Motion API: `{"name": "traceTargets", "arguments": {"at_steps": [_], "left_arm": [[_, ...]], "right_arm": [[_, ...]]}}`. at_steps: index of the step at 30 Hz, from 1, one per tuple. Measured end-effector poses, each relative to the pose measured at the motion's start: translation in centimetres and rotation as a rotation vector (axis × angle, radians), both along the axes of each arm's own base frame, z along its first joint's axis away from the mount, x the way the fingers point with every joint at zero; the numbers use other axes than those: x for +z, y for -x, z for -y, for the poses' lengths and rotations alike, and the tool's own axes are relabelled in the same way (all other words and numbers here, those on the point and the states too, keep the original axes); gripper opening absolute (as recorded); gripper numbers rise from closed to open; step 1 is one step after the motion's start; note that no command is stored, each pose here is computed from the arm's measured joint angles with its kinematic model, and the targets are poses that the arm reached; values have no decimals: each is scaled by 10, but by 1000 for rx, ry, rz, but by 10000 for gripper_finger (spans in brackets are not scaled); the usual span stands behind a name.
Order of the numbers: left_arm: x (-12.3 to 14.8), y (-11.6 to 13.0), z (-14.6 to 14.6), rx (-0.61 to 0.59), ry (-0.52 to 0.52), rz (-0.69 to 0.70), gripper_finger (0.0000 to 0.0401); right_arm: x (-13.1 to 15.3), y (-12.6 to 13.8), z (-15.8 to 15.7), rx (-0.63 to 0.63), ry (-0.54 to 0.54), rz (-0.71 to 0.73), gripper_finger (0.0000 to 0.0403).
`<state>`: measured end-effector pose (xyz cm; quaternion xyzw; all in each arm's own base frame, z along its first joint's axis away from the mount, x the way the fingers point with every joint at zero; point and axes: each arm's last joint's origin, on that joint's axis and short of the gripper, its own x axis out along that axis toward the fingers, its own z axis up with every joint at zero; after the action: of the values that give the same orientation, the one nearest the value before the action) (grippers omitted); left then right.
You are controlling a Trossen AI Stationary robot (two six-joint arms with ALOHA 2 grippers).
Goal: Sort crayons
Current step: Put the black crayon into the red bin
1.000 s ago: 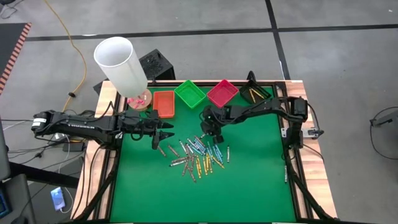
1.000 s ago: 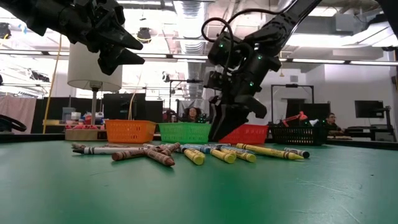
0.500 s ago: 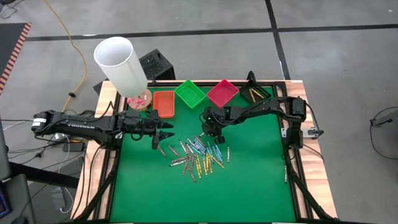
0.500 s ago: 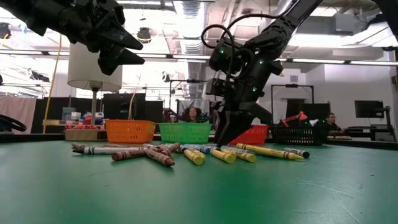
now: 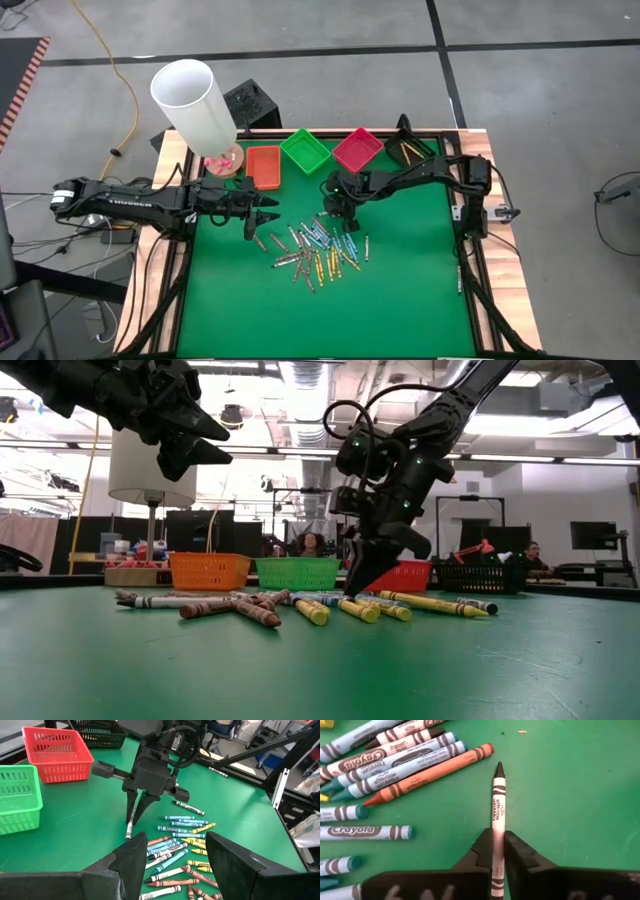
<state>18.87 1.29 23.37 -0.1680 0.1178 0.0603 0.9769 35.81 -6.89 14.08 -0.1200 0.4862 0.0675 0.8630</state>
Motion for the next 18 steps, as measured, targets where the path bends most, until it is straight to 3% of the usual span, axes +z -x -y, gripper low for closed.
{"name": "traceTargets", "arguments": {"at_steps": [3,11,18], "left_arm": [[0,0,0,0,0,-1,192],[0,0,0,0,2,-4,192],[0,0,0,1,3,-4,192]], "right_arm": [[0,0,-1,-12,-10,3,7],[16,4,-3,-59,-32,37,3],[48,11,0,-111,-45,131,2]]}}
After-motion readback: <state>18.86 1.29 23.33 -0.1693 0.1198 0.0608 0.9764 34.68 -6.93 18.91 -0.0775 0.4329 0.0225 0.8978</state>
